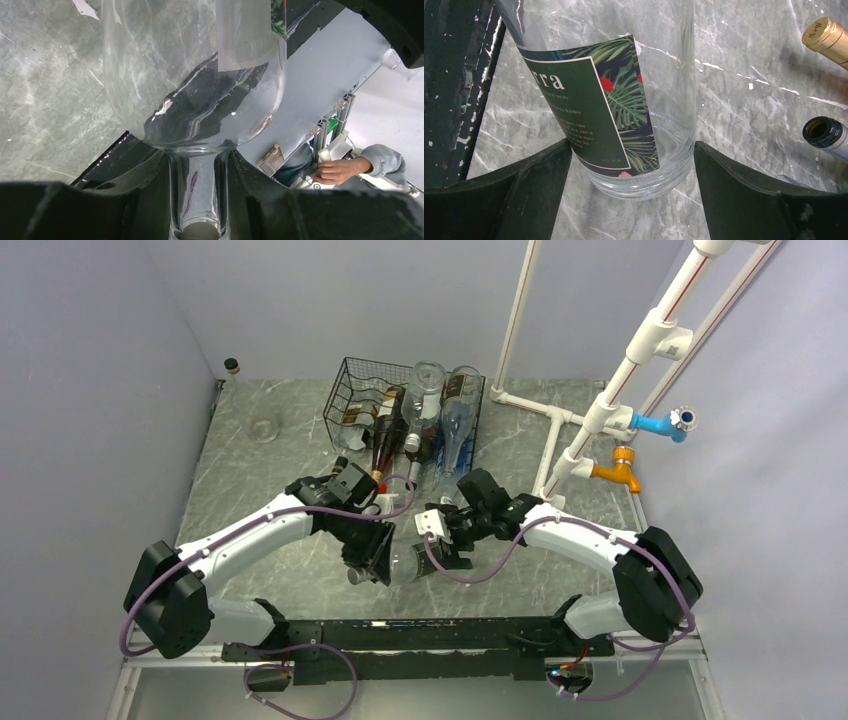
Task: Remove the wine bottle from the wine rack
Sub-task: Place the wine bottle at the center of the board.
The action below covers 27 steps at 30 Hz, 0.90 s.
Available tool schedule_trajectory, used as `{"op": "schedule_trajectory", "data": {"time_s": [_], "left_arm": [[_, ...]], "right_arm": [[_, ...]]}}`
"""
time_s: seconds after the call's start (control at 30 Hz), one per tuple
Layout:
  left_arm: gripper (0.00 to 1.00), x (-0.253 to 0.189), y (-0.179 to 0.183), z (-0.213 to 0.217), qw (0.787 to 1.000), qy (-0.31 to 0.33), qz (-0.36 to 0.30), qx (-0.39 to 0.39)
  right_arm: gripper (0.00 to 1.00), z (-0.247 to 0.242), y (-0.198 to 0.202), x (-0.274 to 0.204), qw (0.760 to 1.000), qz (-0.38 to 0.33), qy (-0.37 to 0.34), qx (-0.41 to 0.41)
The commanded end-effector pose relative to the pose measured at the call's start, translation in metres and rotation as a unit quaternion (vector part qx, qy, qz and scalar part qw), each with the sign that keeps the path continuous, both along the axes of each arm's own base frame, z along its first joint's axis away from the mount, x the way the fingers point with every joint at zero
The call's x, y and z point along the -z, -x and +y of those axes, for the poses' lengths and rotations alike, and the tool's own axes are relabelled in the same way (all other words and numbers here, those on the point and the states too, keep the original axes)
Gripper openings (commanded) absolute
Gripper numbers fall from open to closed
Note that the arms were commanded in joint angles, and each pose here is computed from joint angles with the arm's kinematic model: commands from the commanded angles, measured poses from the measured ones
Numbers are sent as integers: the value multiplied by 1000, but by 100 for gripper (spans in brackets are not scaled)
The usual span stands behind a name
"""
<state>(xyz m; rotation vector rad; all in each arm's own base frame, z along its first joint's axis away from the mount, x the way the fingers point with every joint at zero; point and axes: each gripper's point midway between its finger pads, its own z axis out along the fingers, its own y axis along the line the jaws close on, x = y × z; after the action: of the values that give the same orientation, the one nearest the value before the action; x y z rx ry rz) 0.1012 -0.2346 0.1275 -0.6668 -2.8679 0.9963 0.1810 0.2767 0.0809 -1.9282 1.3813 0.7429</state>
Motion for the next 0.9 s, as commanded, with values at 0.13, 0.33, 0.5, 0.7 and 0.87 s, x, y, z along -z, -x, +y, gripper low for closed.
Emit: {"op": "schedule_trajectory", "data": {"time_s": [0.13,0.33,0.5,0.7,0.87], "left_arm": [[20,-54,-15,-39,988,132,-64,51],[38,-54,-15,-40,988,136,-61,50],[49,-57,-15,-40,987,140,-61,48],[57,-60,-14,-40,986,144,-64,45],[59,-59,-13,-40,986,146,-62,41]], "right_arm": [[88,4,3,9,1000,0,11,-14],[88,5,4,10,1000,7,12,-16],[88,5,5,11,1000,10,13,-16],[88,5,6,13,1000,13,15,-16],[88,6,7,13,1000,18,14,-17]]}}
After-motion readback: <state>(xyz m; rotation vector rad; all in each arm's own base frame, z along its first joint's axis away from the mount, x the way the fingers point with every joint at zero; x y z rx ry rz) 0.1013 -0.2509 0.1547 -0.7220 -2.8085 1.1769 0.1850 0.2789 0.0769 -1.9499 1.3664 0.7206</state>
